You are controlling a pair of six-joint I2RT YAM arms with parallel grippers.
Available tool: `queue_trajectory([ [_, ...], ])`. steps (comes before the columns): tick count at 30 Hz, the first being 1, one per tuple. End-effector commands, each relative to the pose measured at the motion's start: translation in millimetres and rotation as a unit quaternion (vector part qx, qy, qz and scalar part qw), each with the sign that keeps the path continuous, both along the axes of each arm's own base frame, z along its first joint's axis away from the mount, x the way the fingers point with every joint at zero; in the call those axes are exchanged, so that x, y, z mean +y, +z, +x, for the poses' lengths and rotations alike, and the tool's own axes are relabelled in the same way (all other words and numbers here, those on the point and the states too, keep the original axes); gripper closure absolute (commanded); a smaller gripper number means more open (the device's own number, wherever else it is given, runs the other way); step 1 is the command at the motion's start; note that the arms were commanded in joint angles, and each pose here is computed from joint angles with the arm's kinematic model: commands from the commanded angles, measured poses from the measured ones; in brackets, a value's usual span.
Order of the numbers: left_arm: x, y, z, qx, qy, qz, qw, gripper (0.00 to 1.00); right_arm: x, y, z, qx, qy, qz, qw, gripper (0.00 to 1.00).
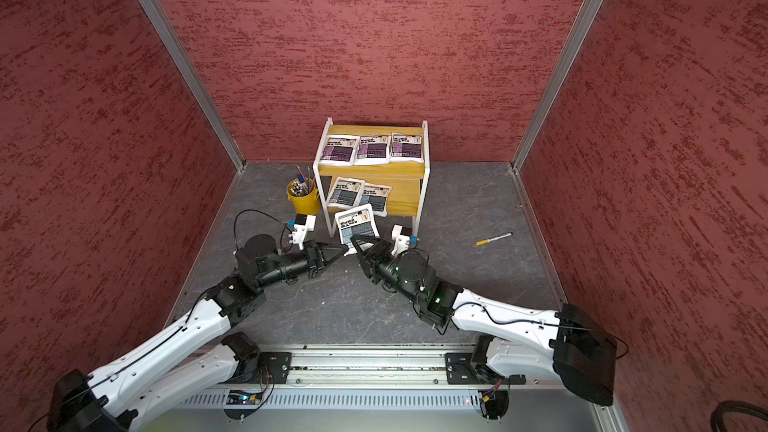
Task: Place the bagged coffee beans on the shelf by color
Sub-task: Place the bagged coffee beans on the shelf.
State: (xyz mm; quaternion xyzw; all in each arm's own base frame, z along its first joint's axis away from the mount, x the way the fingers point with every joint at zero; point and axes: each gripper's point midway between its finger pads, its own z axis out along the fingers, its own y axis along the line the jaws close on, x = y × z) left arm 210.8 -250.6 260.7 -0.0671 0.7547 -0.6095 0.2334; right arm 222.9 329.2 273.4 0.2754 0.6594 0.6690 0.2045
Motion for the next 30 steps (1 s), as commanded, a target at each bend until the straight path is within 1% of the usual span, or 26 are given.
queue_trajectory([
  [1,0.6,-2.6,1.3,-0.003,0.005,0.002,1.0,0.97,-2.5,-4.5,2.0,-0.004,-0.011,-0.005,1.0,0.64],
  [6,0.4,-3.0,1.1,-0.003,0.004,0.003,1.0,0.97,0.2,-7.3,2.4,-0.002,-0.009,-0.009,1.0,0.67],
  [12,-0.4,-4.2,1.7,-0.002,0.003,0.003,1.0,0.97,-2.4,-11.8,2.2,0.003,-0.011,-0.014,1.0,0.79],
  [20,-1.8,-5.3,2.3,0.0,0.0,0.003,1.0,0.97,-4.3,-14.7,2.8,0.004,-0.015,-0.026,1.0,0.88],
  [22,-2.0,-6.4,2.0,0.002,-0.001,0.005,1.0,0.96,-4.1,-14.6,3.0,0.003,-0.016,-0.029,0.999,0.9],
  [24,-1.7,-8.6,1.6,0.006,-0.002,0.007,1.0,0.83,-4.5,-15.5,3.1,0.002,-0.016,-0.033,0.999,0.91],
  [27,0.4,-9.6,1.6,0.006,0.0,0.008,1.0,0.75,-6.1,-17.5,2.9,0.001,-0.017,-0.044,0.999,0.93],
  [28,1.4,-9.7,1.8,0.007,0.002,0.007,1.0,0.7,-6.8,-17.4,2.8,-0.001,-0.018,-0.047,0.999,0.93],
  [29,2.4,-10.5,1.8,0.008,0.003,0.008,1.0,0.61,-8.5,-17.4,3.1,-0.003,-0.021,-0.052,0.998,0.94],
  [30,3.8,-10.4,1.7,0.009,0.004,0.009,1.0,0.59,-10.3,-17.6,2.7,-0.004,-0.023,-0.057,0.998,0.94],
])
